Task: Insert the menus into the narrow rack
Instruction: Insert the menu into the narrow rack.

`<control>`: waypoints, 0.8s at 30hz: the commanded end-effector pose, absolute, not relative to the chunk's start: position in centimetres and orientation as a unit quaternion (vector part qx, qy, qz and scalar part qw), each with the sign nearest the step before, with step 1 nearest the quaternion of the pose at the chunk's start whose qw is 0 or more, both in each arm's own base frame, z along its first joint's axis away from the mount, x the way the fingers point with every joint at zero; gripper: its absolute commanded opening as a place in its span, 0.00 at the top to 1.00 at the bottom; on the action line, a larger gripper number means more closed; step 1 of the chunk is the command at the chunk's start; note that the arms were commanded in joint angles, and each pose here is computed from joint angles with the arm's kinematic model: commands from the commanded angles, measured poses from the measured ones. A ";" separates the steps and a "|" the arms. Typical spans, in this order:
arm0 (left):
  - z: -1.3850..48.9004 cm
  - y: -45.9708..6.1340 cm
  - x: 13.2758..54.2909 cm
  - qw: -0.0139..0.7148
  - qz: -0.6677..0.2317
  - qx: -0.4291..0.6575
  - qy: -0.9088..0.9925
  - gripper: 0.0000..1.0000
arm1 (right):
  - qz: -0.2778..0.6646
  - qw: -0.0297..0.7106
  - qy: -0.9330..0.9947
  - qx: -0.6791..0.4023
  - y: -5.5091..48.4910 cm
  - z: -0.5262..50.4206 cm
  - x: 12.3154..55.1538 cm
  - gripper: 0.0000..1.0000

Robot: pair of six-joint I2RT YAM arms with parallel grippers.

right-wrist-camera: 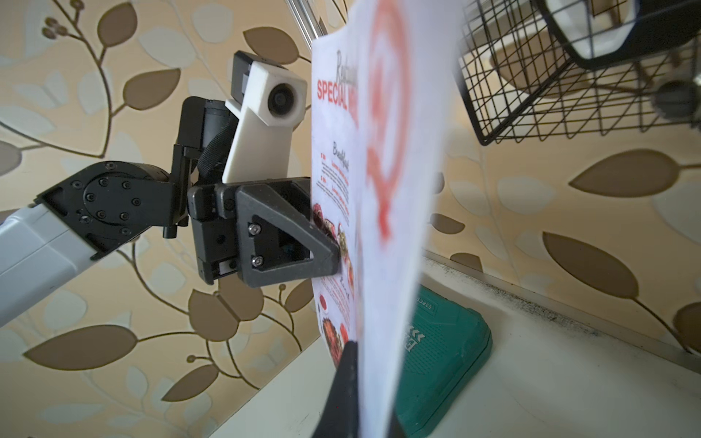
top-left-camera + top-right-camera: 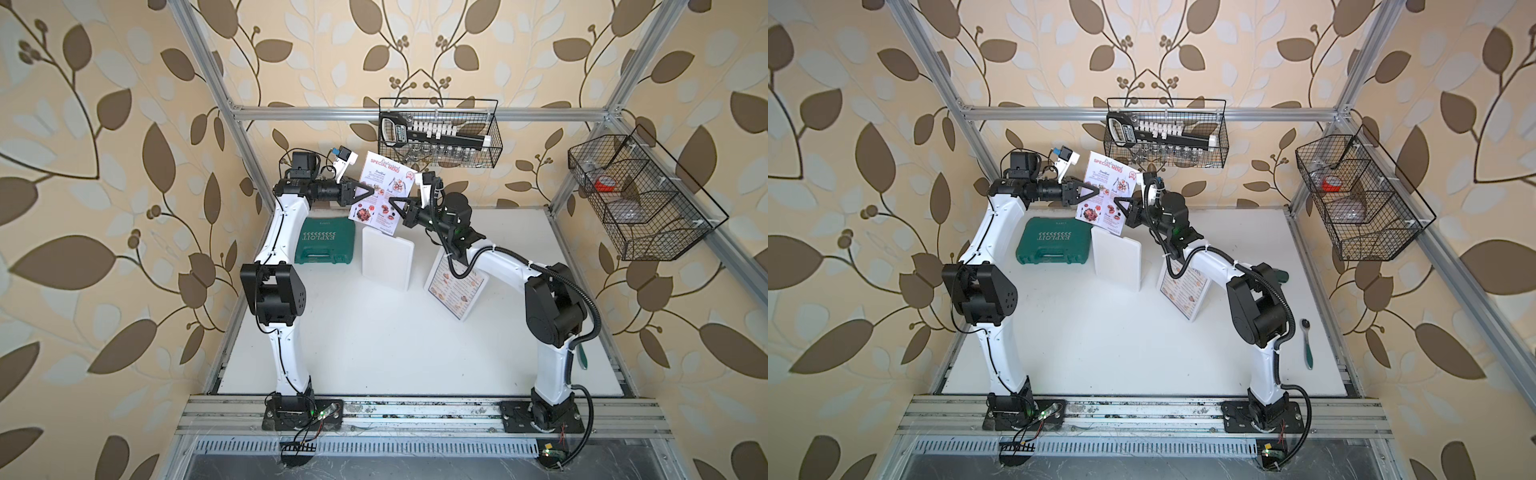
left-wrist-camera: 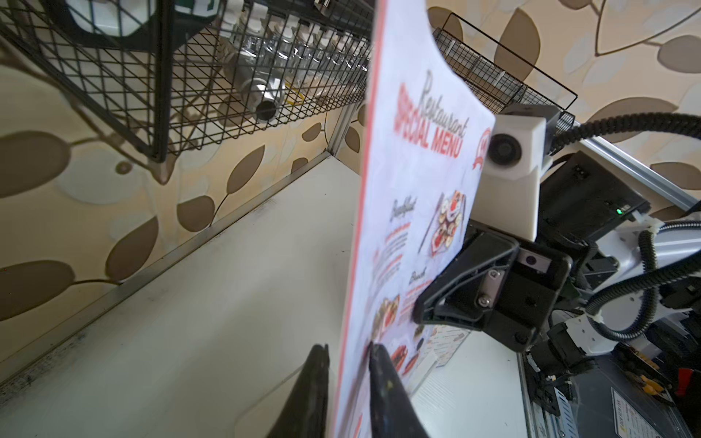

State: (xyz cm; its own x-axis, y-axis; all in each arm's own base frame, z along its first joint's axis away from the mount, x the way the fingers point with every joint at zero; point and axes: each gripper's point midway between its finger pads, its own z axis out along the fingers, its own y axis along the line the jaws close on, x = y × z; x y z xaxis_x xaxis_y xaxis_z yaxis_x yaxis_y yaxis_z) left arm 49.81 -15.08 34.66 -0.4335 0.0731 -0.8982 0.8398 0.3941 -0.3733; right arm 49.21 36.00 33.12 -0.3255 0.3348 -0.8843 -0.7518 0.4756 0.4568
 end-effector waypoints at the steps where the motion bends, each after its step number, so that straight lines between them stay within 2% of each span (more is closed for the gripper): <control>1: 35.7 -14.5 49.5 0.439 -0.447 0.328 0.707 0.79 | 0.489 0.574 0.637 -0.159 36.3 34.2 49.9 1.00; 11: 35.3 -14.2 49.7 0.438 -0.448 0.326 0.708 0.86 | 0.494 0.564 0.643 -0.153 36.6 33.3 50.1 1.00; 24: 34.8 -14.1 49.9 0.435 -0.452 0.323 0.709 0.86 | 0.493 0.557 0.652 -0.146 36.4 32.4 49.8 1.00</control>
State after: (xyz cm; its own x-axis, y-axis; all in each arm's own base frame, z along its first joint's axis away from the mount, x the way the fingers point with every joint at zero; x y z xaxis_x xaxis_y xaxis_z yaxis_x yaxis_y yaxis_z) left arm 50.12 -14.44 34.40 -0.4373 0.0682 -0.8967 0.8341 0.4037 -0.3760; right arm 49.65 36.22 33.33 -0.3288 0.3511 -0.8767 -0.7496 0.4677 0.4684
